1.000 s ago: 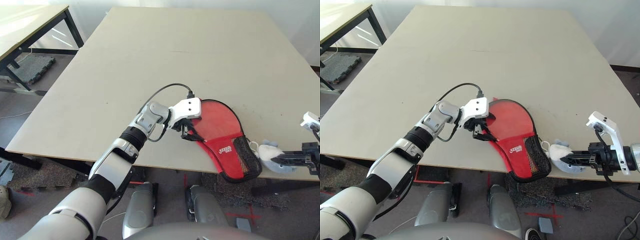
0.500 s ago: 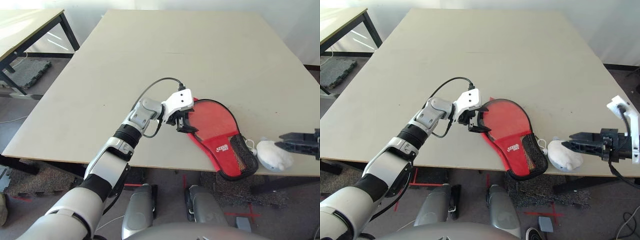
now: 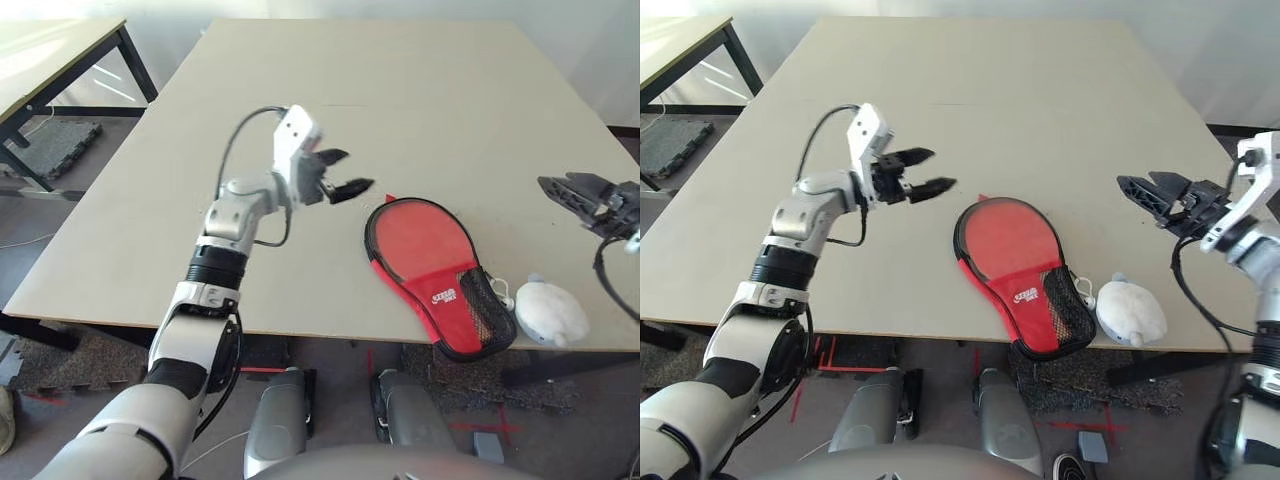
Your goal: Store the ping-pong paddle in its case and zip it.
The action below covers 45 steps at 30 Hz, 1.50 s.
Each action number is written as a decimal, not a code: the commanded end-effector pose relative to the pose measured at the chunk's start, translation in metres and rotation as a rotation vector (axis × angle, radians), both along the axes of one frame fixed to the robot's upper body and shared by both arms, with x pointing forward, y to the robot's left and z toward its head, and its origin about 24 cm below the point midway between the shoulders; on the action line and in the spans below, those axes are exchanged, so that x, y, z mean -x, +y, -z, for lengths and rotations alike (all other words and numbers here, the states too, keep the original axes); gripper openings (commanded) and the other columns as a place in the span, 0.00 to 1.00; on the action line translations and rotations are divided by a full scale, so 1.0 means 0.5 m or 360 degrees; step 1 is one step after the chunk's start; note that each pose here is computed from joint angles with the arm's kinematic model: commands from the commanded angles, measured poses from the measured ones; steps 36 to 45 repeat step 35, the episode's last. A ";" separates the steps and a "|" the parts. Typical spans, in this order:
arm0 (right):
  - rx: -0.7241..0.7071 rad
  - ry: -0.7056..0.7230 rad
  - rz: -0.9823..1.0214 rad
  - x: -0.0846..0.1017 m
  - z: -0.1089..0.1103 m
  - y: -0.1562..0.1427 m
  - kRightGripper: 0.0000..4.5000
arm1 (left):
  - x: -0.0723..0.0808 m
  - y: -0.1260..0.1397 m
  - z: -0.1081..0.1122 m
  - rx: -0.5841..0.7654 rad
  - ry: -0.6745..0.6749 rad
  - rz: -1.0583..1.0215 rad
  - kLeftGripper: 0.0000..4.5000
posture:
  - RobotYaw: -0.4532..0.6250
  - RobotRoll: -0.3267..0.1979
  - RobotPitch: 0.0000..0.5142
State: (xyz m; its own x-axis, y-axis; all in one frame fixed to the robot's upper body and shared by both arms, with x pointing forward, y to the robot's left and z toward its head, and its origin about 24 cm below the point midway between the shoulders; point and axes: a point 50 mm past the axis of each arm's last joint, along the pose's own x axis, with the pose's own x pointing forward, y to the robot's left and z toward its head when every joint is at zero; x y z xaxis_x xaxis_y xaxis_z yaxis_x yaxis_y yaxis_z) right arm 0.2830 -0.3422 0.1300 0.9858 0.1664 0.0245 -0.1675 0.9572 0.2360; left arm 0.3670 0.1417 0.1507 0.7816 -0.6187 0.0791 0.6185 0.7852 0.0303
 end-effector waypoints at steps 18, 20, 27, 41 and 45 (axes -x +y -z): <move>0.0285 -0.0104 0.0911 -0.035 0.076 -0.019 0.99 | 0.015 0.181 0.142 -0.0022 0.0040 -0.1207 1.00 | 0.48 0.62 0.18; 0.0274 -0.0101 0.0919 -0.039 0.077 -0.017 0.99 | 0.016 0.185 0.147 -0.0023 0.0051 -0.1218 1.00 | 0.48 0.62 0.18; 0.0208 -0.0083 0.0886 -0.052 0.086 0.005 0.99 | 0.021 0.216 0.153 -0.0089 0.0066 -0.1239 1.00 | 0.46 0.62 0.19; 0.0170 -0.0091 0.0863 -0.042 0.093 0.012 0.99 | 0.025 0.230 0.151 -0.0094 0.0032 -0.1268 1.00 | 0.47 0.62 0.18; 0.0170 -0.0091 0.0863 -0.042 0.093 0.012 0.99 | 0.025 0.230 0.151 -0.0094 0.0032 -0.1268 1.00 | 0.47 0.62 0.18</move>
